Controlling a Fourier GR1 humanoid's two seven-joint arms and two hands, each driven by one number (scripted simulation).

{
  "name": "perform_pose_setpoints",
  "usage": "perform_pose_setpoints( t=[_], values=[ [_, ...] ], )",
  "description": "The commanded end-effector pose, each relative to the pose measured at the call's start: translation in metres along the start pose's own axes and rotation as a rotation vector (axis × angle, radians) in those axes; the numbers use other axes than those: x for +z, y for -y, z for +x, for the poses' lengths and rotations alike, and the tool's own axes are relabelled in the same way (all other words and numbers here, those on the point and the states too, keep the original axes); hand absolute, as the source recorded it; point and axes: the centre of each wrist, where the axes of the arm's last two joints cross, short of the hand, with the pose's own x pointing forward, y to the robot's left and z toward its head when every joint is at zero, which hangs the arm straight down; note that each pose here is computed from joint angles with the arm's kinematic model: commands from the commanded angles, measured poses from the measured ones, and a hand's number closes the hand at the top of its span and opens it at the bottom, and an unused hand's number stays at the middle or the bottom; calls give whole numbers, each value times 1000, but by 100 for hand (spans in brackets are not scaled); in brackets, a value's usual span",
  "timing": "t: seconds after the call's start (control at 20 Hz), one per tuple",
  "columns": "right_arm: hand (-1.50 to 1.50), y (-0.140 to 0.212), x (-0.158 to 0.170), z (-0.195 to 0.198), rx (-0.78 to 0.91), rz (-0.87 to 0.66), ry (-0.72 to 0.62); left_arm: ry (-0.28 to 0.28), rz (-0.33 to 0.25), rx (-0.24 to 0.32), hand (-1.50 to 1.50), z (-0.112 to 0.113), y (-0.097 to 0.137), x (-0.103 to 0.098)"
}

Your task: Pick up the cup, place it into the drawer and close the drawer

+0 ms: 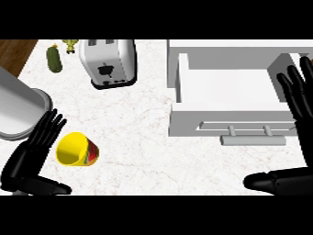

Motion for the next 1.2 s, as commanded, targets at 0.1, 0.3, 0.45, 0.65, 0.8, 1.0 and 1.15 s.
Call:
perform_pose_setpoints(
  t=[0.1, 0.3, 0.45, 0.65, 0.8, 1.0, 1.15],
  values=[
    [-150, -4, 3, 0, -10, 1, -11, -16, -12, 0, -150, -33, 4, 3],
    [-150, -9, -5, -14, -24, 11, 0, -34, 24, -5, -150, -38, -3, -8],
    [-150, 15, 3, -10, -13, 10, -5, -25, 27, 10, -150, -52, -28, -6],
    [-150, -13, 15, -7, -9, -5, -26, -17, 72, 1, -150, -60, -15, 12],
    [-150, 0, 8, -6, 1, 39, -22, -17, 56, -17, -150, -82, -2, 6],
    [-150, 7, 3, -4, -7, 13, -2, -35, 61, 16, -150, -81, -35, 10],
    [-150, -3, -6, -13, 11, 29, -4, -46, 37, 4, -150, -82, -25, -1]
  ],
)
